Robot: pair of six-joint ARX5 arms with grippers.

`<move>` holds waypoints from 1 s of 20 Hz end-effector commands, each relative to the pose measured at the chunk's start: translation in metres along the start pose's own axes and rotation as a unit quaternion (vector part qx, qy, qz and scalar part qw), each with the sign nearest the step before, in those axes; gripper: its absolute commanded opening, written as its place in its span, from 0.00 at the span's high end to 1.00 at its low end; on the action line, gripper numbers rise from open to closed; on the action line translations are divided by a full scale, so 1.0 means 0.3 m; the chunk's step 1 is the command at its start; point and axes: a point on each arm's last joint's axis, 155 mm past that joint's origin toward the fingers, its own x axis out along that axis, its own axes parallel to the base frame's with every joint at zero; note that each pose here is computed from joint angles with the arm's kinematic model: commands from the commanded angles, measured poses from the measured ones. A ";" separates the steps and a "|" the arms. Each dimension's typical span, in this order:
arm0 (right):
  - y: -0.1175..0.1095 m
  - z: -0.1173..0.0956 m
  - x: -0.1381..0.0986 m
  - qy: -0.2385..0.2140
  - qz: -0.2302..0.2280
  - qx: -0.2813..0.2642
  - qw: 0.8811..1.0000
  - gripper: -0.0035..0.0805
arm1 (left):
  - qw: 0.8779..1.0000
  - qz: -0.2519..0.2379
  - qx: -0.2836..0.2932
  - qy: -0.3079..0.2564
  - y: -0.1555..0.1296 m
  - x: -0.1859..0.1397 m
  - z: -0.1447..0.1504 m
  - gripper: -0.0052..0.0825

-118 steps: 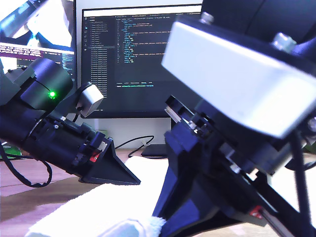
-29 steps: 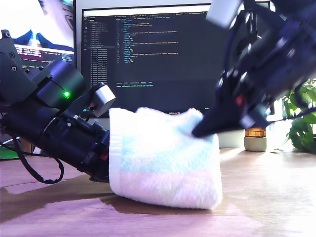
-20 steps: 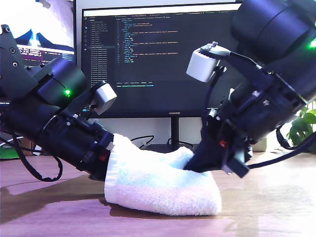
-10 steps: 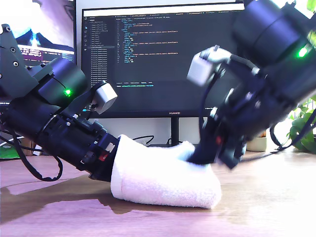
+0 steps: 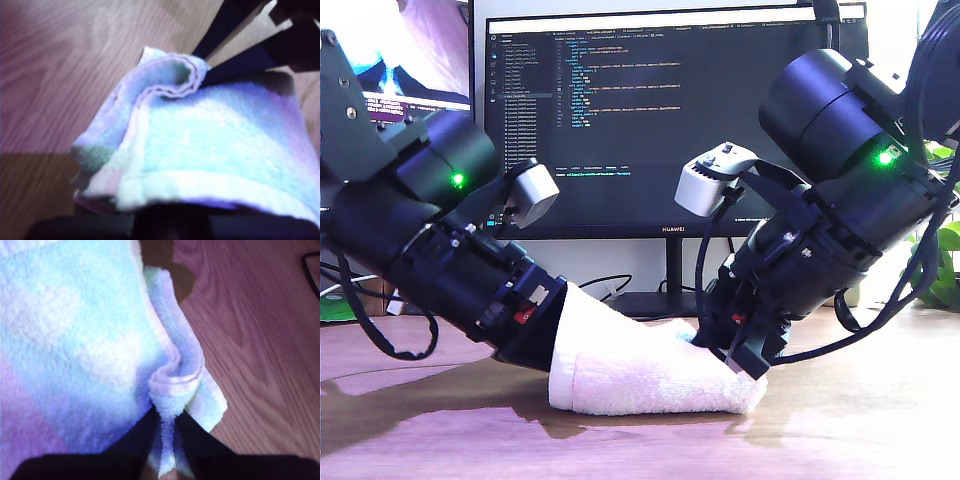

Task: Fold the tea towel to a neat square and place it to the right

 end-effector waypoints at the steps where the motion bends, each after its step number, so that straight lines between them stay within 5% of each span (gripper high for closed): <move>1: 0.091 -0.140 0.026 0.059 0.037 0.015 0.997 0.97 | 0.997 -0.009 -0.033 0.071 -0.047 -0.001 -0.182 0.96; 11: 0.097 -0.148 0.024 0.064 0.040 0.015 0.997 0.97 | 0.988 0.131 -0.030 0.080 0.080 -0.187 -0.122 0.96; 14: 0.097 -0.148 0.024 0.064 0.040 0.015 0.997 0.97 | 0.986 0.156 -0.054 0.037 0.095 -0.261 -0.043 0.96; 20: 0.097 -0.147 0.024 0.064 0.040 0.015 0.997 0.97 | 0.993 0.085 -0.036 -0.076 -0.038 -0.360 0.158 0.96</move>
